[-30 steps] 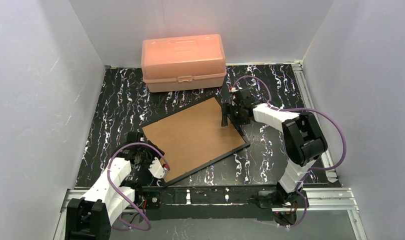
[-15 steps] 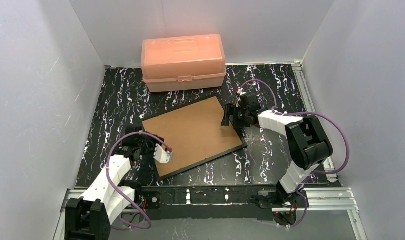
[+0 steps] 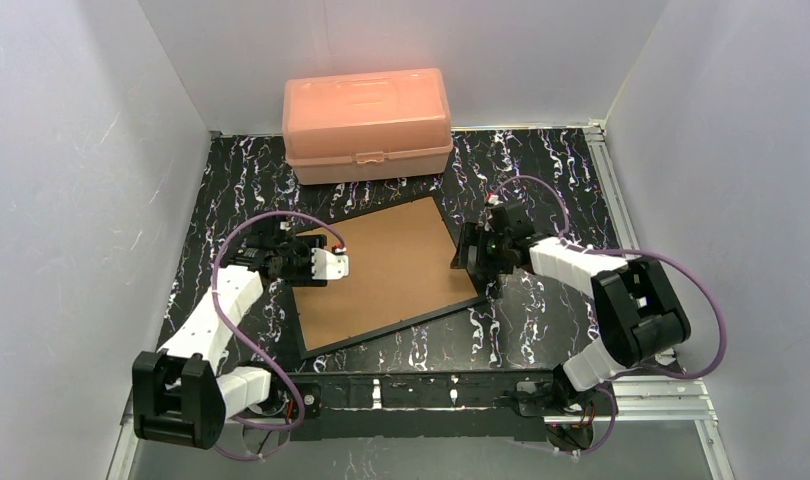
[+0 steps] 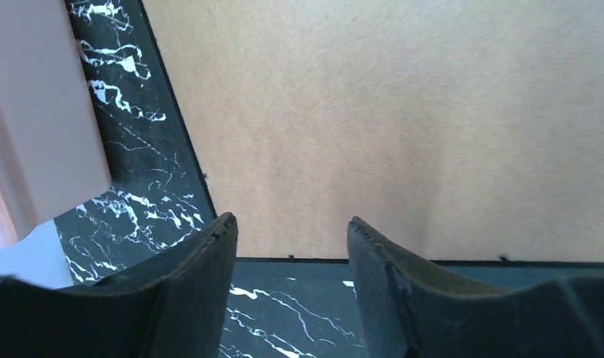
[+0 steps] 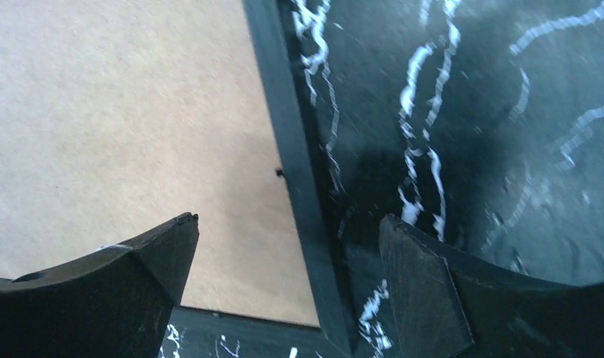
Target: Put the photo into the frame
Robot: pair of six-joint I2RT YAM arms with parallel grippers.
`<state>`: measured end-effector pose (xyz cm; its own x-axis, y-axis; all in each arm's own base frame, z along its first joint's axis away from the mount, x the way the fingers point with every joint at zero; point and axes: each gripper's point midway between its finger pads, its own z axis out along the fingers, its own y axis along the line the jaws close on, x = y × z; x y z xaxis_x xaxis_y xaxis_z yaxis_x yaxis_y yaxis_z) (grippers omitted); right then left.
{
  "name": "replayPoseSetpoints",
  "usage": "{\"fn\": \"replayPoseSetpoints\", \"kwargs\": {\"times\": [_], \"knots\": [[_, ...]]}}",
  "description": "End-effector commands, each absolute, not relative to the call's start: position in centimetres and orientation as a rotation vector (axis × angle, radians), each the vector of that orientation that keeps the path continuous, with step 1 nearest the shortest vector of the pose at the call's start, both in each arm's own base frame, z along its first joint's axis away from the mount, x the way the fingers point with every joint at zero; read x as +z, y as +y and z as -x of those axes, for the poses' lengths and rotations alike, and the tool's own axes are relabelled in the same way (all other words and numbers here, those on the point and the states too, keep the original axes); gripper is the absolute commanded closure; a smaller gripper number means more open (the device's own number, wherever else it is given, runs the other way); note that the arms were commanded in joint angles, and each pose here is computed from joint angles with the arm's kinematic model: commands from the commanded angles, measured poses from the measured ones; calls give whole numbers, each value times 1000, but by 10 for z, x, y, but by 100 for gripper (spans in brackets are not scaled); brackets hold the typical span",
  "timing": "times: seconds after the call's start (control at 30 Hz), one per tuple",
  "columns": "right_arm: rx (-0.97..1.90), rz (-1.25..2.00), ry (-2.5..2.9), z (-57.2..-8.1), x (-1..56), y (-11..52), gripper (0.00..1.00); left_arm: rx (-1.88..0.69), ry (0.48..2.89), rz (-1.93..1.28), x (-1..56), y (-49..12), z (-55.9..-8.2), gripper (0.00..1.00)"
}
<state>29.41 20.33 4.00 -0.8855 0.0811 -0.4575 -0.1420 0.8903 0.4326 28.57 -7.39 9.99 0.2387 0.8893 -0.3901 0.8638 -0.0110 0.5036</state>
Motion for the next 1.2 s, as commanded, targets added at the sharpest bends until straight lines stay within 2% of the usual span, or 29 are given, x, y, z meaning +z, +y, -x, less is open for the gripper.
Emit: {"fn": "replayPoseSetpoints", "kwargs": {"times": [0.0,0.1,0.2,0.27,0.33,0.37,0.53,0.67,0.83,1.03,1.17], "knots": [[570,-8,2574,-284,50,184,2,-204,1662,-1897,105,-94,-226,43],[568,40,2541,-277,61,181,3,-289,1845,-1840,99,-100,-211,42],[518,188,2485,-262,75,190,5,-386,2084,-1713,95,-100,-210,47],[491,379,2415,-250,88,205,6,-409,2100,-1716,91,-100,-206,48],[482,652,2284,-232,106,231,7,-264,2095,-1580,87,-96,-234,45],[459,774,2217,-221,114,242,8,-208,2171,-1478,81,-86,-250,44],[441,1176,1958,-190,131,268,14,-399,2615,-908,92,-35,-317,51],[465,1472,1884,-163,120,293,17,-436,2630,-745,99,-9,-334,51],[451,1818,1735,-125,93,341,20,-385,2747,-658,76,12,-313,54],[463,1951,1618,-115,75,385,24,-372,2809,-574,59,27,-298,58],[439,1971,1587,-121,66,397,32,-420,2772,-546,56,22,-300,58]]}}
